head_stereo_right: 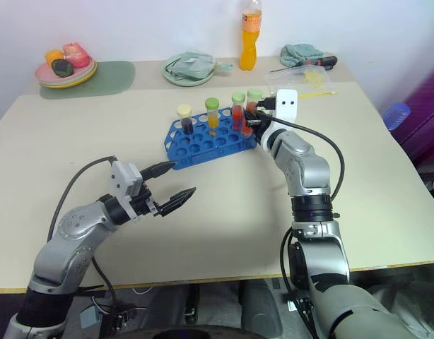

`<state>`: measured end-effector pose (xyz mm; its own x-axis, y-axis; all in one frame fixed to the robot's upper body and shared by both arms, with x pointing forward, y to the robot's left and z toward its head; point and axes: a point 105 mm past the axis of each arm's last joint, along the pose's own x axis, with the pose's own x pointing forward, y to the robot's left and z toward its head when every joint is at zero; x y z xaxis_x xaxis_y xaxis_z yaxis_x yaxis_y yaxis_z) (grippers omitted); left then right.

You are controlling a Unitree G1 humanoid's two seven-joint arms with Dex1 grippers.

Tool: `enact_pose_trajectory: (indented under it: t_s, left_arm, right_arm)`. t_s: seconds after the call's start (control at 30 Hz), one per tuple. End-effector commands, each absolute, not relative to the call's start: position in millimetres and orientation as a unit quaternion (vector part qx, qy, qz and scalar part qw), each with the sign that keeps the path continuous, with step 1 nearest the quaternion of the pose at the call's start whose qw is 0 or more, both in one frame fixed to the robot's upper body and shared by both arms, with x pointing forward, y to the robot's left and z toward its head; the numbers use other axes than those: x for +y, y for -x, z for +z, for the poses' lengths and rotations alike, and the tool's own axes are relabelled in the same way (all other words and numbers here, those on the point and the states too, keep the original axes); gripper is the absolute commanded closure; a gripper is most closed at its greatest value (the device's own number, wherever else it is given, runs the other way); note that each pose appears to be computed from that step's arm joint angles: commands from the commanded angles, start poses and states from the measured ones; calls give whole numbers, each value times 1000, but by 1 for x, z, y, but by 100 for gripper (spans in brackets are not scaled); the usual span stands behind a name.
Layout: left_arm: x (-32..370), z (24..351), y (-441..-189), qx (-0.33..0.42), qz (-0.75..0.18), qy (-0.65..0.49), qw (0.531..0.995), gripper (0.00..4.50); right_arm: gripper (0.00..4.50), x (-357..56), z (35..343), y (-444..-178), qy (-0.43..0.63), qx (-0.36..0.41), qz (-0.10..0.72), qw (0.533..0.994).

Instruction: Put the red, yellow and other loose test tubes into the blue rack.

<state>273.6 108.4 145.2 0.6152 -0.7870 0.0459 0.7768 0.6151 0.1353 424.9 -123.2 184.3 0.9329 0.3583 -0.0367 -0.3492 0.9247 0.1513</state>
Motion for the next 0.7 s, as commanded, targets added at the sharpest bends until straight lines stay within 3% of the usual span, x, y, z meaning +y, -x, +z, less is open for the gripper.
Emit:
enact_pose_trajectory:
  t_s: [0.03, 0.53, 0.63, 0.7]
  left_arm:
    - [106, 154, -271, -67, -439, -60, 894, 0]
    - [108, 157, -272, -67, -439, -64, 894, 0]
    - [109, 157, -272, -67, -439, -66, 894, 0]
    - [111, 157, -272, -67, -438, -66, 894, 0]
  right_arm:
    - [349, -111, 204, -417, -56, -25, 210, 976]
    - [349, -108, 167, -409, 3, -85, 184, 979]
    - [231, -111, 168, -409, 6, -94, 183, 979]
    - [127, -110, 173, -406, 31, -105, 190, 976]
